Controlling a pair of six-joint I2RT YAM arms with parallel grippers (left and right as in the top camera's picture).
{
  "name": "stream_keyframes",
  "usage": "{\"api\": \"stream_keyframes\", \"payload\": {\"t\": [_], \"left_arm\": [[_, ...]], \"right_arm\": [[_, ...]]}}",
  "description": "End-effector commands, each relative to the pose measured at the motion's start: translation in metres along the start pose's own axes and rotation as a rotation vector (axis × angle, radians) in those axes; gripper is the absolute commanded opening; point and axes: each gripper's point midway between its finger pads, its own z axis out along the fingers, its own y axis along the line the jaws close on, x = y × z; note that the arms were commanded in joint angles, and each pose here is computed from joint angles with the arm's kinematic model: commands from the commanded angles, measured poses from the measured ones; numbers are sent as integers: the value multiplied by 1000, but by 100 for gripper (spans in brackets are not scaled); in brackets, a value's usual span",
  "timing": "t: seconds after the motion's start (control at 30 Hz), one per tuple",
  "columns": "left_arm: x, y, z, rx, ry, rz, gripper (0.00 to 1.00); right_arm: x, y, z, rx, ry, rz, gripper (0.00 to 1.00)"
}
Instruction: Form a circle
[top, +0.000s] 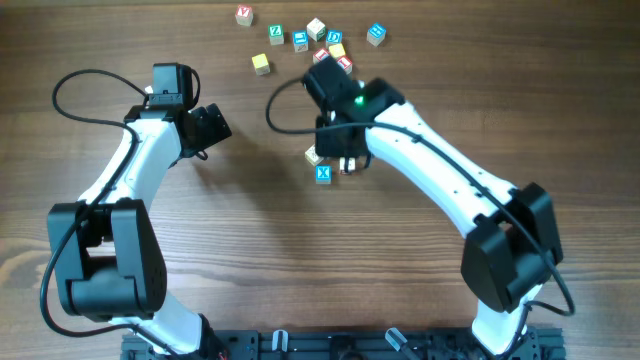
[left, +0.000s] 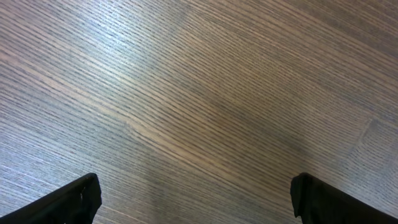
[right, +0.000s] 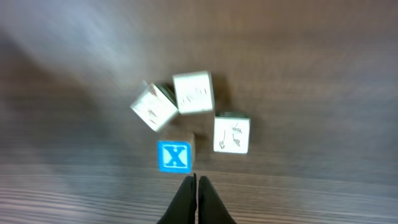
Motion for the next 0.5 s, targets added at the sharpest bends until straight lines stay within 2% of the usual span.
{"api": "stream_keyframes", "payload": {"t": [0.0,0.17,0.47], "left_arm": [[-8,1,-7,0,-26,-16,100],[-8,1,-7,0,-26,-16,100],[-7,1,-7,0,-26,-16,100]], "right_arm": [[38,3,39,-46,119,29,4],[59,-6,65,-40,140,22,4],[46,2,74,-88,67,21,4]]}}
